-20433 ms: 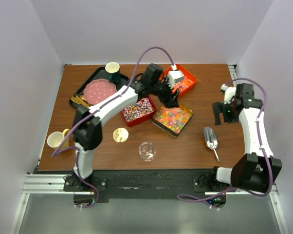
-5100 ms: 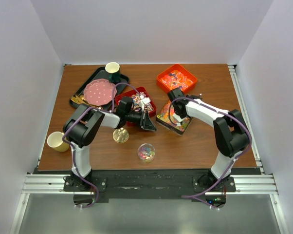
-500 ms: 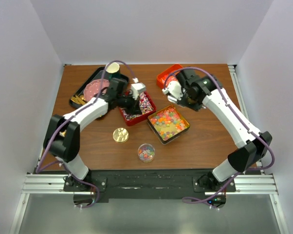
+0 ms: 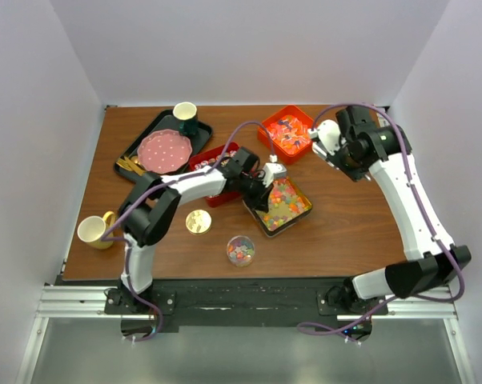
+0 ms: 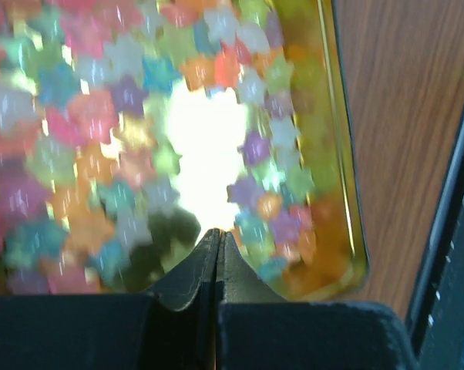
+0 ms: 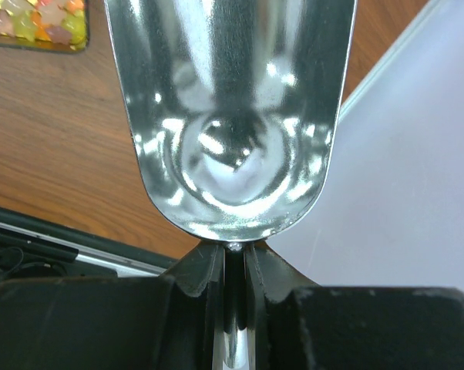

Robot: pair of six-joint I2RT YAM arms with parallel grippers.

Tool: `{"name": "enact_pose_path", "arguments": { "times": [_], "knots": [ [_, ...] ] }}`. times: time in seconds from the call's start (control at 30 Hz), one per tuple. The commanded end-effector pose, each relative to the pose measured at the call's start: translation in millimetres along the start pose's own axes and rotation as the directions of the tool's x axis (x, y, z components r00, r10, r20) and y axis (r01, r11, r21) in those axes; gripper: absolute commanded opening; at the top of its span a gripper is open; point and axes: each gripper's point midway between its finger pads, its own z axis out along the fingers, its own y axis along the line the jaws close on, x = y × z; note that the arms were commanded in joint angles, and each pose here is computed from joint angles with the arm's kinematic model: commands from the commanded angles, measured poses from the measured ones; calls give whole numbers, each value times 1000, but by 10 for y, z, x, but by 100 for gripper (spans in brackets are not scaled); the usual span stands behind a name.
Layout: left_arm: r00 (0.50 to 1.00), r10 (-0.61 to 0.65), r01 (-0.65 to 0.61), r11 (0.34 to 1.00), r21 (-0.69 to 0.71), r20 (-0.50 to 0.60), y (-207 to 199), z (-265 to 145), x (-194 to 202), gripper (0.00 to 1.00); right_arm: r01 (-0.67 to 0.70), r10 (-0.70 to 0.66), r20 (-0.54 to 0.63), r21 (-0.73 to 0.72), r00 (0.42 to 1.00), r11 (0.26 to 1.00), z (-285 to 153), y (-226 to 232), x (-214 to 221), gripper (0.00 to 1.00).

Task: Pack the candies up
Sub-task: Move the storage box to the center of the board.

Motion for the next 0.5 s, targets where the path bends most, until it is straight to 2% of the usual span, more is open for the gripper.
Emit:
{"name": "enact_pose_path", "arguments": {
  "times": [0.0, 0.03, 0.1, 0.13, 0.3, 0.47],
  "knots": [
    [997, 41, -43, 999, 19, 70, -8, 351, -430, 0, -76, 75, -16, -17, 997, 997, -58, 46, 269, 0],
    [993, 62, -65, 998, 23, 99, -33, 382, -618, 0, -87, 86, -25, -27, 996, 996, -38, 65, 314, 0],
    [994, 60, -63, 997, 38, 89, -34, 585, -635, 0, -114, 114, -30, -30, 993, 993, -35, 48, 375, 0],
    [990, 76, -82, 996, 38, 119, -42, 612, -793, 0, -120, 119, -38, -31, 992, 992, -26, 50, 407, 0],
    [989, 57, -67, 995, 70, 140, -107, 964, -938, 0, -141, 139, -63, -31, 988, 990, 11, 43, 497, 0],
    [974, 90, -114, 988, 105, 209, -301, 1211, -1242, 0, -148, 143, -94, -49, 985, 988, 102, 90, 561, 0]
  ]
}}
